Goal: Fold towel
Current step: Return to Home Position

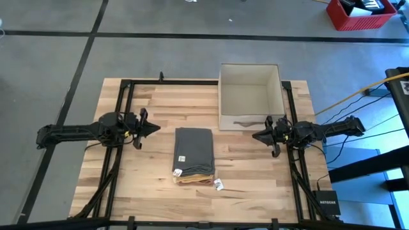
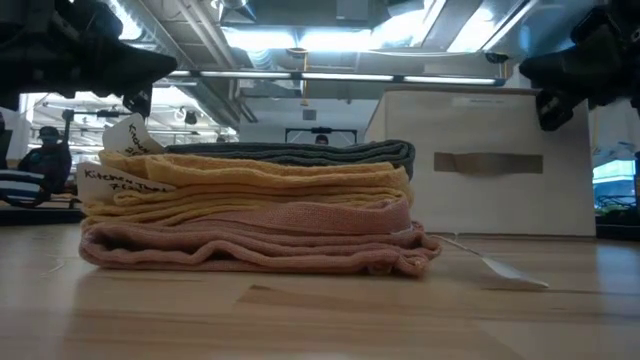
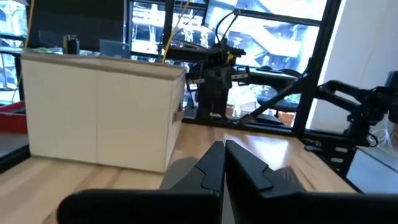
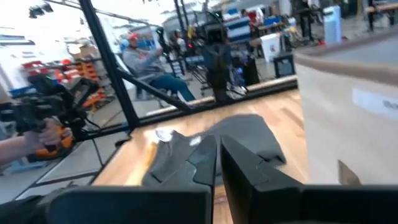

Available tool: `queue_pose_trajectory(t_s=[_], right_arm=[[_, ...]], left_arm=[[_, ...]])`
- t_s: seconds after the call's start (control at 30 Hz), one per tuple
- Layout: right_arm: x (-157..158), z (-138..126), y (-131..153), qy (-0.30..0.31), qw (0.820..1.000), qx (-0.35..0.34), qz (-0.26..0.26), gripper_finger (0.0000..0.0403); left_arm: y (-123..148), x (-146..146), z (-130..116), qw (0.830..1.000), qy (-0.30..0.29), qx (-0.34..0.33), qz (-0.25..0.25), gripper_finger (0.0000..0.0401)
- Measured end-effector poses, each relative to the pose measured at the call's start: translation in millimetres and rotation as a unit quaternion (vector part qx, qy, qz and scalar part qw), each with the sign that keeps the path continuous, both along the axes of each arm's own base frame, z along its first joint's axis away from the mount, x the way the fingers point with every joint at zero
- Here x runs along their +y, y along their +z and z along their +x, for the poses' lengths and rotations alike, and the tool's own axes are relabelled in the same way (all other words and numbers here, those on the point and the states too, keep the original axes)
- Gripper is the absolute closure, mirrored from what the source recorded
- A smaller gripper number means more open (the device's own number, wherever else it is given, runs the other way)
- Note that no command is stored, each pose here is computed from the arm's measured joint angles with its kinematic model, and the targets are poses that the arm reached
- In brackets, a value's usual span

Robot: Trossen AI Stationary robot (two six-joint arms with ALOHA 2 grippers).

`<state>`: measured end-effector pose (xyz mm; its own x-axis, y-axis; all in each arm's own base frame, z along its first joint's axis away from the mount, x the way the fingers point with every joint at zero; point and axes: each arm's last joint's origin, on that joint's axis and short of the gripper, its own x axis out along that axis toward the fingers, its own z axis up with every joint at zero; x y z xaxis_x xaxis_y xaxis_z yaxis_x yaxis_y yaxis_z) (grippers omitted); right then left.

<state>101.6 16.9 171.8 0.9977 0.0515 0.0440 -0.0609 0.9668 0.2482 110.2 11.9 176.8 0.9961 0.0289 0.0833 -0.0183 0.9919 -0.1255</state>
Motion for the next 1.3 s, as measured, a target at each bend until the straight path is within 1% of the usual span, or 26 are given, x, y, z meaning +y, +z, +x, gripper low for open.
queue_pose_trajectory(t_s=[0.13,0.27,0.3,0.4,0.47,0.57,0.67,0.73,0.8,0.93,1.13,1.3], right_arm=[[-0.4,0.0,-1.0,-0.006,1.0,0.004,0.001,0.0377],[-1.0,-3.6,-2.0,-0.003,1.0,0.004,-0.014,0.0377],[-0.8,-5.1,-2.5,0.005,1.0,0.004,-0.018,0.0377],[2.3,-6.4,-2.0,0.061,0.998,-0.002,-0.034,0.0377],[3.0,-6.5,-2.6,0.073,0.997,-0.001,-0.036,0.0377],[1.7,-6.2,-3.4,0.05,0.998,0.004,-0.038,0.0377],[0.1,-6.0,-2.7,0.023,0.998,-0.001,-0.052,0.0377],[0.1,-6.0,-2.7,0.022,0.997,-0.002,-0.07,0.0377],[0.4,-6.0,-2.8,0.027,0.997,-0.002,-0.077,0.0377],[0.5,-6.0,-3.0,0.028,0.997,-0.002,-0.075,0.0377],[0.5,-6.0,-3.0,0.028,0.997,-0.001,-0.074,0.0377],[0.5,-6.0,-3.0,0.028,0.997,-0.001,-0.074,0.0377]], left_arm=[[1.1,0.0,-1.2,1.0,-0.006,-0.006,0.006,0.0396],[-0.5,-0.4,-1.7,1.0,-0.011,0.002,0.007,0.0396],[-1.3,-0.5,-1.8,1.0,-0.011,0.006,0.006,0.0396],[-1.9,-0.8,-2.4,1.0,-0.018,0.009,0.006,0.0396],[-1.6,-1.1,-2.6,1.0,-0.029,0.007,0.009,0.0396],[-1.3,0.0,-3.2,1.0,-0.027,0.006,0.01,0.0396],[-3.4,2.6,-3.6,1.0,-0.019,0.016,0.015,0.0396],[-4.7,4.2,-4.0,1.0,-0.014,0.023,0.01,0.0396],[-5.5,4.7,-4.2,0.999,-0.014,0.027,0.01,0.0396],[-6.2,4.8,-4.3,0.999,-0.012,0.03,0.017,0.0396],[-10.1,4.9,-3.8,0.999,-0.012,0.05,-0.003,0.0396],[-16.8,4.8,-4.2,0.996,-0.012,0.084,-0.012,0.0396]])
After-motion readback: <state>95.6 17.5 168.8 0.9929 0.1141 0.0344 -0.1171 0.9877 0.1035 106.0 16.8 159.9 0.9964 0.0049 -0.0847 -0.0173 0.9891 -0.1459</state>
